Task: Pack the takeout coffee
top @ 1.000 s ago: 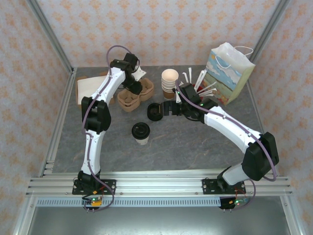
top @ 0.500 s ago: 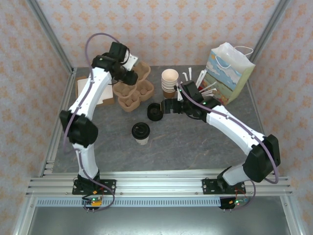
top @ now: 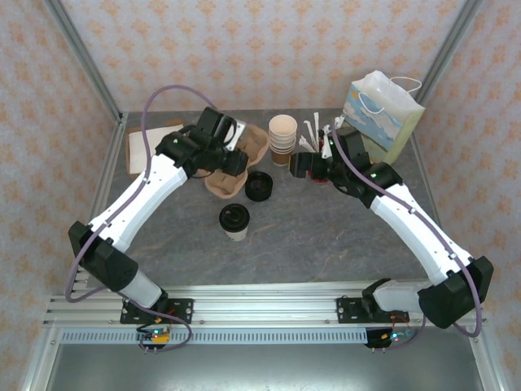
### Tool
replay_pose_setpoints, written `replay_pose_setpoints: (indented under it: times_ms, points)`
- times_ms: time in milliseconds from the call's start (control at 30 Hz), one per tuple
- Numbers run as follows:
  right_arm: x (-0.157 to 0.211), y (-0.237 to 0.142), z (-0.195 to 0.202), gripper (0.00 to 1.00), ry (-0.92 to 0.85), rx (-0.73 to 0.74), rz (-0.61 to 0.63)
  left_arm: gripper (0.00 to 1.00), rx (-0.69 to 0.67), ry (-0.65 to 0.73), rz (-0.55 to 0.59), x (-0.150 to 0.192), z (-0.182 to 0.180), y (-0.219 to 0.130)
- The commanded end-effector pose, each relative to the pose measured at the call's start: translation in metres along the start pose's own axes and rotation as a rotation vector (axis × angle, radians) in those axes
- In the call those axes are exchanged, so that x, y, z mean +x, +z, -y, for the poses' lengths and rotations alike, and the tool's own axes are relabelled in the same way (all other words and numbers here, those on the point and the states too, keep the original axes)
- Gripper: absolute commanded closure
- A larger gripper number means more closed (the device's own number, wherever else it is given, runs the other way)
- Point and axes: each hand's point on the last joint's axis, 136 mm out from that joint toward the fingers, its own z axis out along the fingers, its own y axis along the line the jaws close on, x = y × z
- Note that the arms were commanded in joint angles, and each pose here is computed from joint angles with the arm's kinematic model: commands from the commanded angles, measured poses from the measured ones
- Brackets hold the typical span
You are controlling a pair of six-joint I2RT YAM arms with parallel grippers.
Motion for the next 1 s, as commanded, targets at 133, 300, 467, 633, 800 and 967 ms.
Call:
replay_pose_setpoints:
  times_ms: [133, 300, 467, 633, 800, 967]
  points:
    - [-0.021, -0.022, 0.021, 0.02, -0.036, 0.117, 0.067, 0.65, 0.014, -0.075, 0.109, 0.009, 0.005, -0.033]
    - [-0.077, -0.05, 0.049, 0.02, 0.031, 0.181, 0.195, 0.65, 0.076, -0.1, 0.126, 0.007, 0.015, -0.037]
    - [-0.132, -0.083, 0.089, 0.02, 0.133, 0.274, 0.317, 0.65, 0.113, -0.114, 0.155, 0.0, 0.025, -0.042]
    - [-0.169, -0.093, 0.137, 0.02, 0.227, 0.374, 0.36, 0.66, 0.131, -0.132, 0.155, -0.002, 0.031, -0.04]
    - [-0.191, -0.079, 0.196, 0.02, 0.364, 0.452, 0.357, 0.66, 0.161, -0.126, 0.155, -0.005, 0.043, -0.036]
    - [-0.199, -0.065, 0.252, 0.02, 0.423, 0.57, 0.317, 0.66, 0.178, -0.102, 0.147, -0.007, 0.055, -0.033]
